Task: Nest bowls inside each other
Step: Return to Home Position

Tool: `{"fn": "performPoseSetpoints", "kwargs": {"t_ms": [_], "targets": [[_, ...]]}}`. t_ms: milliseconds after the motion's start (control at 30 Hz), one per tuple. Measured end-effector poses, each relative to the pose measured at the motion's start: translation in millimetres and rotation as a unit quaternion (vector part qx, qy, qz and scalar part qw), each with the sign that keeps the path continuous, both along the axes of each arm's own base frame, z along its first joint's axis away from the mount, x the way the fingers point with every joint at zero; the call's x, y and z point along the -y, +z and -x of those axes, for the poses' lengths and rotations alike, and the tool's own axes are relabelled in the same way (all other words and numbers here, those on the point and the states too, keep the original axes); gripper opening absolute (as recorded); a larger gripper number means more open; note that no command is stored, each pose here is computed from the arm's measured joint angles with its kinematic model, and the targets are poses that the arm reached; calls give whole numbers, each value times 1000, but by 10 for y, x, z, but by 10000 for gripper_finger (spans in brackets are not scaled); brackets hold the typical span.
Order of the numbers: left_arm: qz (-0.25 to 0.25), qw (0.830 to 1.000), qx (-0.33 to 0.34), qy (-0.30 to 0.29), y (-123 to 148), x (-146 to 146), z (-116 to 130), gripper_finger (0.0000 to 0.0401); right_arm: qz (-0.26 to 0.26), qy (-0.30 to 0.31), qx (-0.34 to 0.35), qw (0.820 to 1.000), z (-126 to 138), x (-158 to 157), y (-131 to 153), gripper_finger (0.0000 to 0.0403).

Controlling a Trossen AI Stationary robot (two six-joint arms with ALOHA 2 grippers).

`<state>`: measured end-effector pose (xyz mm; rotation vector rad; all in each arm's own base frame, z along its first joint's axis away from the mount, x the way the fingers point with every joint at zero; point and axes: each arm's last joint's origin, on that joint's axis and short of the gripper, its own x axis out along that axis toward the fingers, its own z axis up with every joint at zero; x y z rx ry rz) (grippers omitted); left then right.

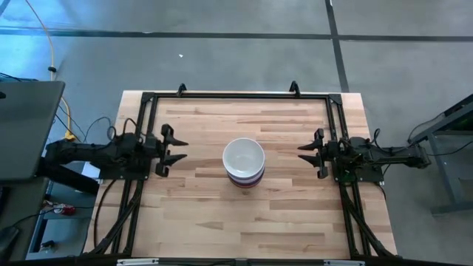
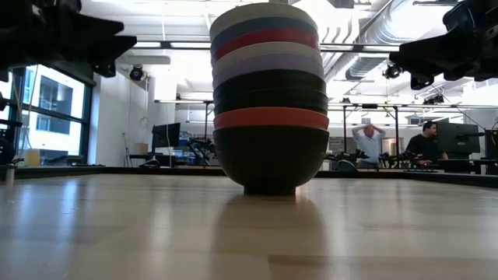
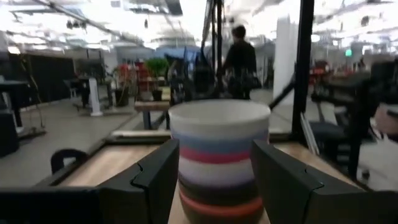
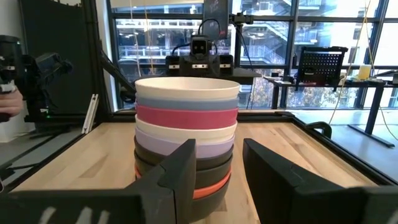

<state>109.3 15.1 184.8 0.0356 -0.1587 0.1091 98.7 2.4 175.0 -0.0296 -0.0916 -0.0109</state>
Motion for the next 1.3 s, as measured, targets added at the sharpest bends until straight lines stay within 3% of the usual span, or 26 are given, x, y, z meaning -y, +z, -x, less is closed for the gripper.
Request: {"fn": "performPoseSetpoints", "kwargs": {"t_ms": [300,600,1000,1300], "targets": [[-16,998,-47,-49,-88,45,-12,188,-3,0,-4,1000,-1,0,-7,126],[-33,998,-20,-46,-36,47,8,188,-5,0,-3,1000,-1,0,-6,126],[18,995,-98,-24,-193,30,2,153,-5,0,-7,1000,-2,0,-15,126],[35,986,-160,-23,-317,31,14,149,-8,1,-7,1000,-2,0,-15,126]]}}
